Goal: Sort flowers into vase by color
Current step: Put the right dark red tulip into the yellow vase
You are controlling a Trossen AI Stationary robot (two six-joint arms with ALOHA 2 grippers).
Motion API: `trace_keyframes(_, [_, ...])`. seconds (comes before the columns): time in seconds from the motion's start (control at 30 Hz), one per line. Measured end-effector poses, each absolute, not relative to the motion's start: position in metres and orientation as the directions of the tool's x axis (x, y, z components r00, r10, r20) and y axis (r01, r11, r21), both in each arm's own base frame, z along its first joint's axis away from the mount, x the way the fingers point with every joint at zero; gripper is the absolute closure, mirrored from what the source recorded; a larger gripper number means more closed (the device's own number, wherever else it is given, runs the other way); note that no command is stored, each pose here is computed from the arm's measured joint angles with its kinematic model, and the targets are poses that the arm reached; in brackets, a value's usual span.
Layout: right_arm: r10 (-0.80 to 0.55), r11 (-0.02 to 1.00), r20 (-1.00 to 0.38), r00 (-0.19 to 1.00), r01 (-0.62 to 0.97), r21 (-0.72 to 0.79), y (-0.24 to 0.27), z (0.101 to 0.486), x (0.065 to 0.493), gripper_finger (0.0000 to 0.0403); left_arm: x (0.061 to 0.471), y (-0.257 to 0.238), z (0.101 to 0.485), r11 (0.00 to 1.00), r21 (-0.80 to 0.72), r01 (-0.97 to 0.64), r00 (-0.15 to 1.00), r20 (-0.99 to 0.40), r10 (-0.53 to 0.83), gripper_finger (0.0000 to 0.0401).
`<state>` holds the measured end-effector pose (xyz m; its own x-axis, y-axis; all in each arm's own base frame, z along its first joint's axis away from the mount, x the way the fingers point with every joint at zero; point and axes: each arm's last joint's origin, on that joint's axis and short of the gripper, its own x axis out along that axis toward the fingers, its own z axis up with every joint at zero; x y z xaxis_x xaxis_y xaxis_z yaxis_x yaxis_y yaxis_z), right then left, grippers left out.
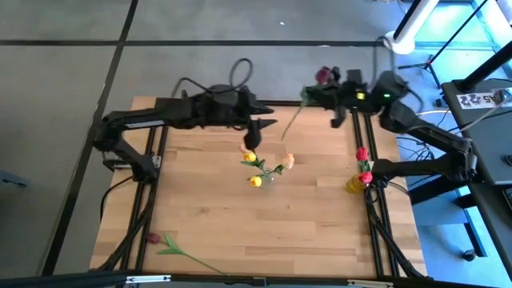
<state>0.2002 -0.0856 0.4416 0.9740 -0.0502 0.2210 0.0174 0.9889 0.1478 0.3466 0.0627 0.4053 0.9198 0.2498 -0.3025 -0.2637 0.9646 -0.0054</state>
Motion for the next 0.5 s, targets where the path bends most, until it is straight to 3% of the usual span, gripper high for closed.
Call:
trace_keyframes(0.3, [-0.017, 0.995, 0.18, 0.984, -0.001, 0.097, -0.049, 0.454, 0.128, 0.0399, 0.285, 0.041, 0.459, 0.965, -0.11, -0.238, 0.963, -0.155, 0.22, 0.0234])
trace_keyframes(0.5, [-0.121, 0.992, 0.291, 0.949, 0.109, 0.059, -0.023, 0.463, 0.069, 0.0401, 0.26, 0.034, 0.482, 0.944, -0.25, -0.215, 0.976, -0.039, 0.212, 0.0233])
